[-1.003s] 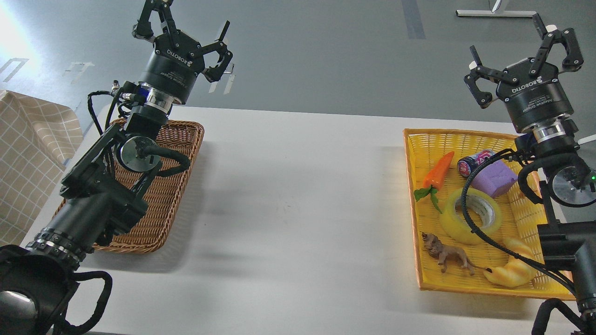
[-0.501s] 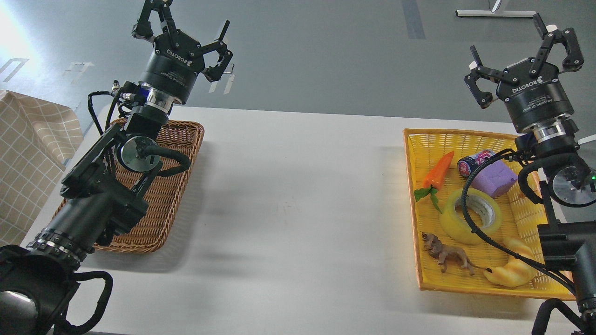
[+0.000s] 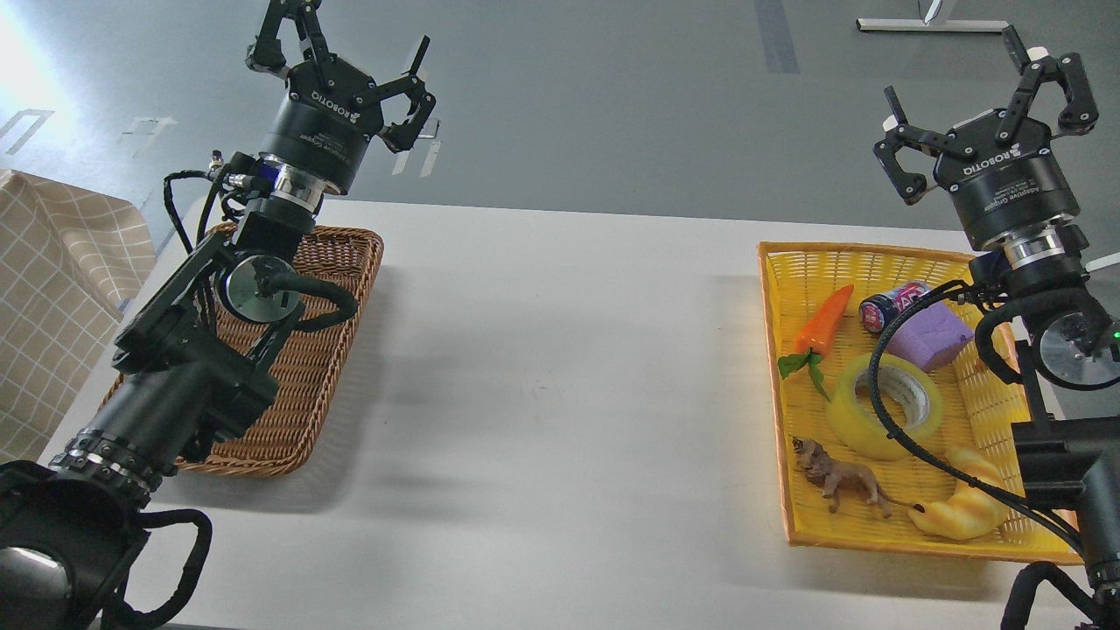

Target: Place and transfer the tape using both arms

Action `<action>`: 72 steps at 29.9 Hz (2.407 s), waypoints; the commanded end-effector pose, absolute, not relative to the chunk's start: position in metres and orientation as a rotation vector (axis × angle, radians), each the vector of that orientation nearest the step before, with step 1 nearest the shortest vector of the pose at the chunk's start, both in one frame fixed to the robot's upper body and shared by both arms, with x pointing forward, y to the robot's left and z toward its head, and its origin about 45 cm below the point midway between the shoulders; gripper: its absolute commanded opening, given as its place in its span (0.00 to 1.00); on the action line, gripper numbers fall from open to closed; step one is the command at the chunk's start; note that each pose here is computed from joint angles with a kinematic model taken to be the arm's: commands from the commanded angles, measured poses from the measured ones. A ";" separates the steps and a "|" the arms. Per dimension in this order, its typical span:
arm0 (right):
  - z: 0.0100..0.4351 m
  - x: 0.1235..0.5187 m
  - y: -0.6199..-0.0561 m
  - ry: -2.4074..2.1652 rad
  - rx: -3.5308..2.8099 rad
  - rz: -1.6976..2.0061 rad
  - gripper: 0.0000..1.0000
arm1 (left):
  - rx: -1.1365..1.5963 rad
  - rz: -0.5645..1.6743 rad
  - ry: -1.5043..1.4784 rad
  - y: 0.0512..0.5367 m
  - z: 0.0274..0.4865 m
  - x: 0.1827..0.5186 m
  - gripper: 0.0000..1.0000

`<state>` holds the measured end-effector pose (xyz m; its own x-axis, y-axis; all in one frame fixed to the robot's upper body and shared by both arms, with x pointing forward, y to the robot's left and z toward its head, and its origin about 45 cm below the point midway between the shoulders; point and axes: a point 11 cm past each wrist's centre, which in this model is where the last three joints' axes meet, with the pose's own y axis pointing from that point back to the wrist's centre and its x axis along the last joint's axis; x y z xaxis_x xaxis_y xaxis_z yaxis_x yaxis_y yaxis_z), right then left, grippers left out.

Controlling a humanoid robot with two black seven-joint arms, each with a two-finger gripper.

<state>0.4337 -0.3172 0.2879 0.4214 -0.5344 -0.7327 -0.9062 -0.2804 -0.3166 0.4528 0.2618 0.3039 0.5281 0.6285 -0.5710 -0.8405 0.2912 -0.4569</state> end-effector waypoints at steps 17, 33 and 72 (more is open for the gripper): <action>0.286 0.433 -0.318 1.224 -1.950 0.653 1.00 | -0.799 0.999 0.307 0.261 0.304 0.453 0.98; 0.288 0.434 -0.298 1.284 -2.357 0.600 1.00 | -0.794 1.001 0.303 0.263 0.304 0.453 0.98; 0.320 0.387 -0.362 1.598 -3.632 -0.917 1.00 | -0.802 0.994 0.296 0.262 0.308 0.453 0.98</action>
<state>0.4016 -0.3582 0.3230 0.6486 -0.4228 0.6329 -0.7611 -0.3621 0.5381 0.4533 0.2617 0.3082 0.5352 0.6300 -0.5628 -0.8354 0.2960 -0.4631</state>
